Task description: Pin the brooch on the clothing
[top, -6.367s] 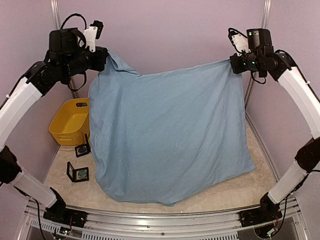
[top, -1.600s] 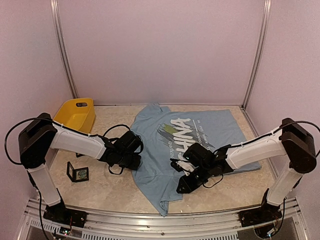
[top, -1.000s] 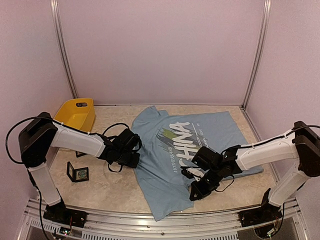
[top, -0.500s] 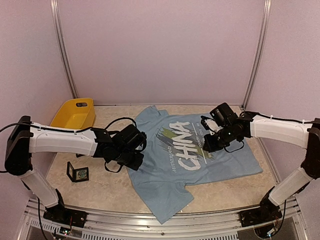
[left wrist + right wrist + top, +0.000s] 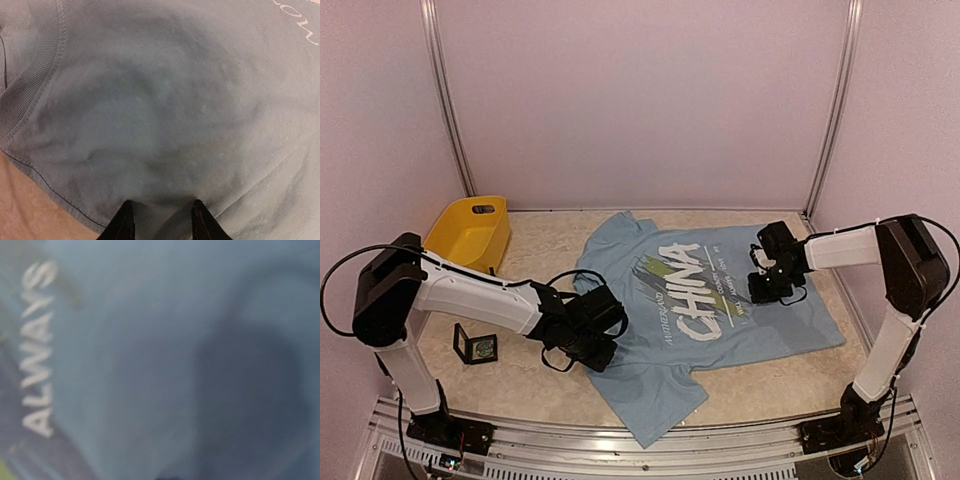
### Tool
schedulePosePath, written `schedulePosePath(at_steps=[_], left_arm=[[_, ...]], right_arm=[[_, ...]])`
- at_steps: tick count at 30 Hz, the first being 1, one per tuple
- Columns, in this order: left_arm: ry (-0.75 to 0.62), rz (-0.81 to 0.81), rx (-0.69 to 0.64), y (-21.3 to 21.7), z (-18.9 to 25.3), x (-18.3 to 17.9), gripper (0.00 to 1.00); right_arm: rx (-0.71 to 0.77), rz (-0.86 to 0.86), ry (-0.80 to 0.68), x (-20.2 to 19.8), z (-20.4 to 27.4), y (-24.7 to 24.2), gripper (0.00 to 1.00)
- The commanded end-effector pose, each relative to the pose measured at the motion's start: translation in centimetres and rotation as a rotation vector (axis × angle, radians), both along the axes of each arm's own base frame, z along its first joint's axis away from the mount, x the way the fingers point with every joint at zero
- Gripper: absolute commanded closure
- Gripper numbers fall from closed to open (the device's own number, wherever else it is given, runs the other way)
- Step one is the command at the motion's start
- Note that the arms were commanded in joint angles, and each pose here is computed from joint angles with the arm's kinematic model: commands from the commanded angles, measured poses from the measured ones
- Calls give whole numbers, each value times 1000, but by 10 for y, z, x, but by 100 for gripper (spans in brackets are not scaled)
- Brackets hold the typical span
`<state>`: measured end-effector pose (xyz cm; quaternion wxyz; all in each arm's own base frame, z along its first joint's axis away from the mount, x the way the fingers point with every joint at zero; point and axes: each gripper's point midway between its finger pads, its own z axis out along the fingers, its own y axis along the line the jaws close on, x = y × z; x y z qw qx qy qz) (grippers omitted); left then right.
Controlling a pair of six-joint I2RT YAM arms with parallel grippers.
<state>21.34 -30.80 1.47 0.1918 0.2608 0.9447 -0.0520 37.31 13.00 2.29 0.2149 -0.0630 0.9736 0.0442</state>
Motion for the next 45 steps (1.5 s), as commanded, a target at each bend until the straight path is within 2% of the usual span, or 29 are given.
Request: schedulePosePath(at_steps=[1,4,9,11,15,19,24,29,34,38,42,45], left_arm=[[3,26,6,10,5,-3,61],[-88,128,8,33,35,28,56],[-230,445,-8,110,76,86,31],[-276,569,-40,146,92,104,24],[-355,798,-66,206,108,129,19],[-400,938,-55,239,109,139,18],[-408,1066,-27,267,95,142,19],[-419,1083,-31,272,84,146,21],[-386,1091,-14,279,66,155,33],[-380,1063,12,278,59,160,46],[-376,1048,16,276,51,163,50],[-383,1050,33,278,48,164,57]], right_arm=[[29,3,-23,12,1,-3,96],[35,16,-54,20,19,0,89],[138,65,-167,26,73,20,72],[151,82,-194,24,87,26,66],[163,95,-202,16,94,33,61],[146,101,-186,9,89,34,59],[152,117,-159,2,80,41,58],[154,128,-151,1,76,46,58],[150,140,-138,2,74,51,58],[145,145,-141,1,76,52,57],[136,150,-134,-1,75,52,57],[128,150,-126,-2,72,51,56]])
